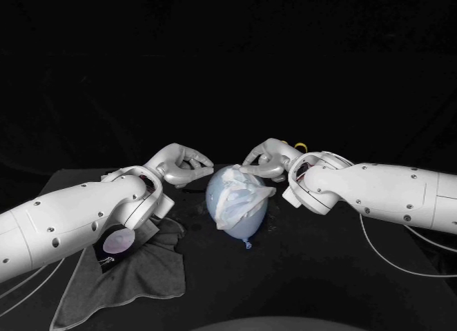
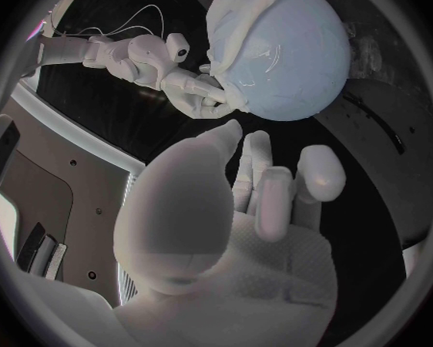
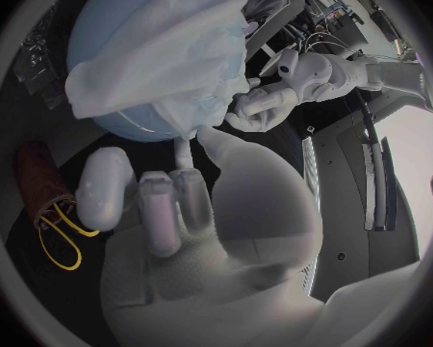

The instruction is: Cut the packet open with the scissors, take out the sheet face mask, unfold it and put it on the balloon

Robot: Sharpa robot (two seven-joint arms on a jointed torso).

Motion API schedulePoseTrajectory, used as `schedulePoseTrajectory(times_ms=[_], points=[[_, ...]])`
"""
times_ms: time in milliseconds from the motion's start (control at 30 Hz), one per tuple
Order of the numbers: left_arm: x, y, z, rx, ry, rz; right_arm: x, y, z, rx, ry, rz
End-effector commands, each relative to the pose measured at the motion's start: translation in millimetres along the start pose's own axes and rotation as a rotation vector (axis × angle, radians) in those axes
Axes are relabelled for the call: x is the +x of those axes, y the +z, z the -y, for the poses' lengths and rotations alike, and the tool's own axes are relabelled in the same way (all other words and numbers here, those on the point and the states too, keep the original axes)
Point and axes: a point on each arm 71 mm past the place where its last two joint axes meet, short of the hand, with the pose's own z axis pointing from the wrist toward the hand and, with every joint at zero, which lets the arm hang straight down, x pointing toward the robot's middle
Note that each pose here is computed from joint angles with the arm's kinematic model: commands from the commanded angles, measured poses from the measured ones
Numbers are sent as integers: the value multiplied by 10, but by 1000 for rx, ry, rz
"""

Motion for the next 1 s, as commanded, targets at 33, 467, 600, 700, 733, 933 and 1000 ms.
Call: schedulePoseTrajectory(times_ms=[33, 467, 600, 700, 733, 933, 1000], points=[[13, 4, 16, 7, -9, -11, 36, 5, -1, 2, -35, -33], [10, -2, 15, 7, -11, -10, 32, 39, -29, -8, -50, 19], [6, -4, 13, 7, -12, -9, 11, 40, -40, -22, -42, 53], [4, -6, 12, 6, -12, -8, -7, 35, -55, -40, -33, 85], [3, -6, 11, 6, -12, -8, -17, 32, -62, -48, -29, 101], [-3, -8, 7, 4, -17, -5, -64, 16, -69, -70, -13, 162], [-6, -9, 5, 3, -18, -4, -80, 13, -65, -74, -11, 177]])
